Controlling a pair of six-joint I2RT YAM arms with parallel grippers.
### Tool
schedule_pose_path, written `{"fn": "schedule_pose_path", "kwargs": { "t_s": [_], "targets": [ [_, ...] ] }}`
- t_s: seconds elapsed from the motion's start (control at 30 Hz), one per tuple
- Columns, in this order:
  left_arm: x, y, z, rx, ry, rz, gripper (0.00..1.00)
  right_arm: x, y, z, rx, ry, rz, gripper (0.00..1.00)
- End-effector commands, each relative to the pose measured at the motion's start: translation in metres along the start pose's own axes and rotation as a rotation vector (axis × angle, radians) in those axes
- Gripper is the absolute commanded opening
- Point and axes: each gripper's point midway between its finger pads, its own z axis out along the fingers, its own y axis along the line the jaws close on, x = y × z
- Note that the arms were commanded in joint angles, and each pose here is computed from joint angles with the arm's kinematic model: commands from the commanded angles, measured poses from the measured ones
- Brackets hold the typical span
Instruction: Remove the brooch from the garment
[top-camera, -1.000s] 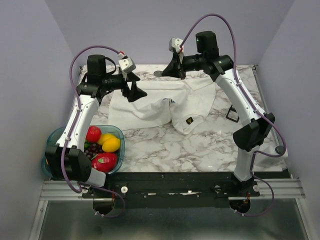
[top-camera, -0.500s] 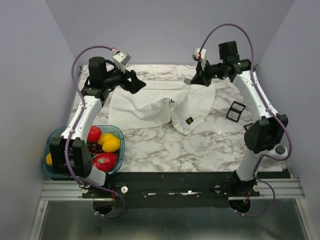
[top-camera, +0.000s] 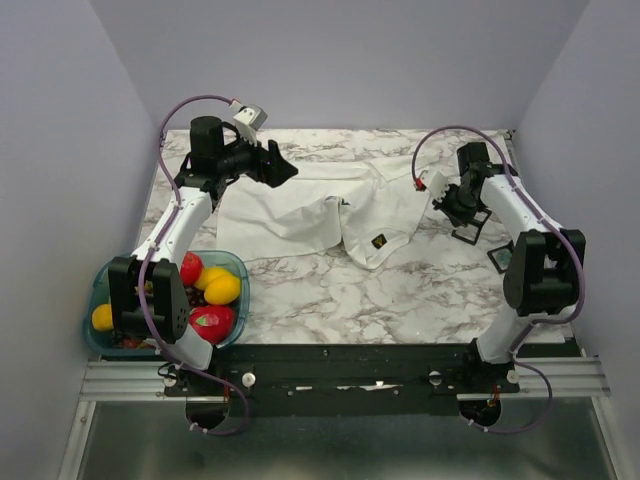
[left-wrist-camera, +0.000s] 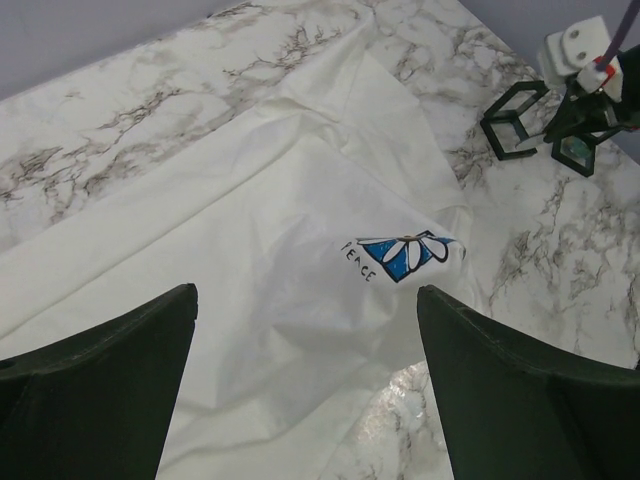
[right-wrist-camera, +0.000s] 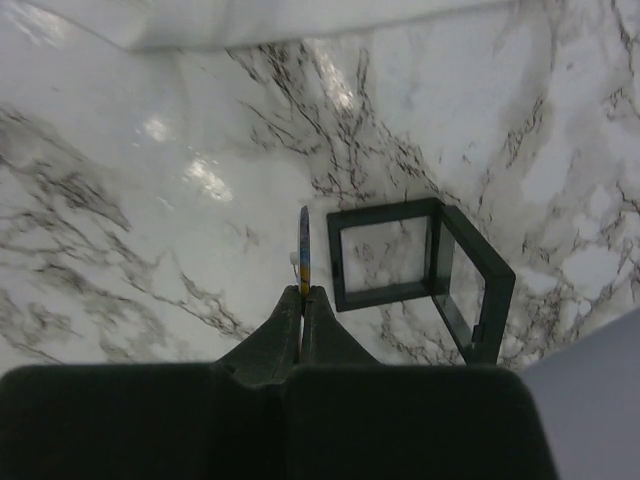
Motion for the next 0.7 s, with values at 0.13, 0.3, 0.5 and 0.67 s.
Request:
{"fn": "schedule_pose_path", "kwargs": {
  "t_s": [0.13,0.3,0.5,0.67],
  "targets": [
    [0.0,-0.001,0.002,-0.001,-0.004,-0.001,0.99,0.049,-0.064,0.018,0.268,0.293,-0.066,0.0],
    [0.005,-0.003,0.001,0.0,0.007,0.002,0.99,0.06,-0.075,0.027,0.289,0.372,-0.084,0.0],
    [0.004,-0.002,0.001,0.0,0.008,0.008,0.99,0.066,-0.076,0.035,0.291,0.405,-0.097,0.0],
    [0.004,-0.002,0.004,0.007,0.008,0.007,0.99,0.073,-0.075,0.039,0.288,0.435,-0.115,0.0]
  ]
}}
